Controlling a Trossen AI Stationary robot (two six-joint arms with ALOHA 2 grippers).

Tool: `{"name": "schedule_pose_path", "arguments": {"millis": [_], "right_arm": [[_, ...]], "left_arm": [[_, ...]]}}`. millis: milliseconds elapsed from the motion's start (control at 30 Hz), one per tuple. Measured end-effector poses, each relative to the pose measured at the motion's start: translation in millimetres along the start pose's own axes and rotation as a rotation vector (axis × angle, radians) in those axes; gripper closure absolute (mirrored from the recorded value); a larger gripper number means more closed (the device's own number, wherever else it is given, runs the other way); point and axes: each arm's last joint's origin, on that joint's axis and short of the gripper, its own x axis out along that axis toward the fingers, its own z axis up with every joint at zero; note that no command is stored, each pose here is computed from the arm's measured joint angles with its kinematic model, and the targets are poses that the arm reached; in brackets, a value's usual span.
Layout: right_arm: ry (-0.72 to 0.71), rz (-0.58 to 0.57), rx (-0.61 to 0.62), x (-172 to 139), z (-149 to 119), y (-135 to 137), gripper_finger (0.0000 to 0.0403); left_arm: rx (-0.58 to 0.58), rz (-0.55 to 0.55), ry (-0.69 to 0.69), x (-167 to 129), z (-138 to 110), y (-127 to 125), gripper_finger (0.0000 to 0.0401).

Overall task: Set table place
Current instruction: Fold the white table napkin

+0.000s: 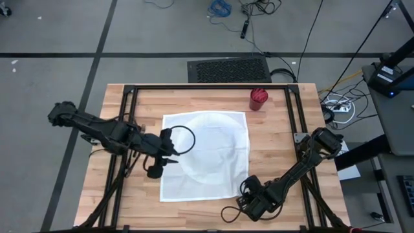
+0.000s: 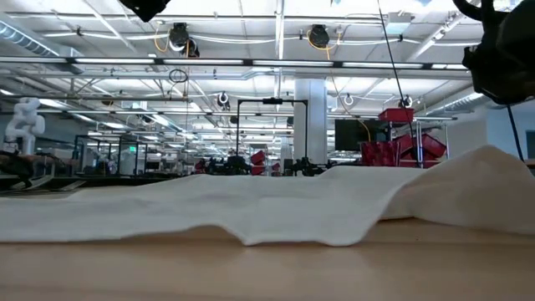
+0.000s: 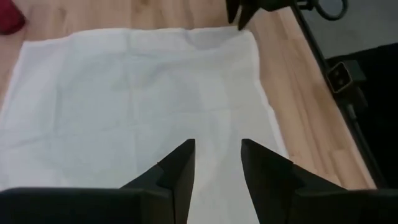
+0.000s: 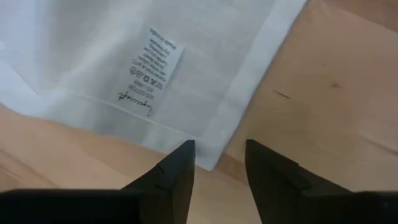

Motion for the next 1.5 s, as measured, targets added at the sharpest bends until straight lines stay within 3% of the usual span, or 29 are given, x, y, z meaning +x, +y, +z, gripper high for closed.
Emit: {"name": "schedule_pose_path", "arguments": {"millis": [200,333,433,567,667,833,967,1067,1233,1500], "right_arm": [[-0.004,0.024,0.019,5,0,4,0.0278],[0.0,0.025,0.019,5,2,5,0.0282],[0.011,0.0,-0.023,6,4,4,0.0309],[0.012,-0.032,-0.101,6,6,1,0.0382],[0.02,-0.047,-0.147,5,9,0,0.0396],[-0.026,-0.224,-0.217,-8,21,-15,0.0402],[-0.071,-0.373,-0.291,-35,31,-16,0.0402],[-0.132,-0.404,-0.344,-47,41,-9,0.0403],[-0.15,-0.292,-0.421,-53,52,10,0.0403],[-0.142,0.022,-0.478,-47,49,42,0.0403]], "left_arm": [[-0.097,0.089,-0.017,6,5,29,0.0283],[-0.188,0.066,0.007,18,6,53,0.0283],[-0.267,0.047,0.044,36,5,71,0.0283],[-0.333,0.027,0.098,71,3,86,0.0283],[-0.353,0.028,0.111,98,0,97,0.0283],[-0.475,0.039,0.049,124,2,123,0.0283],[-0.627,0.059,-0.031,134,2,144,0.0283],[-0.74,0.052,-0.089,138,4,164,0.0283],[-0.812,0.065,-0.167,140,14,187,0.0283],[-0.904,0.107,-0.213,154,24,210,0.0283]]}}
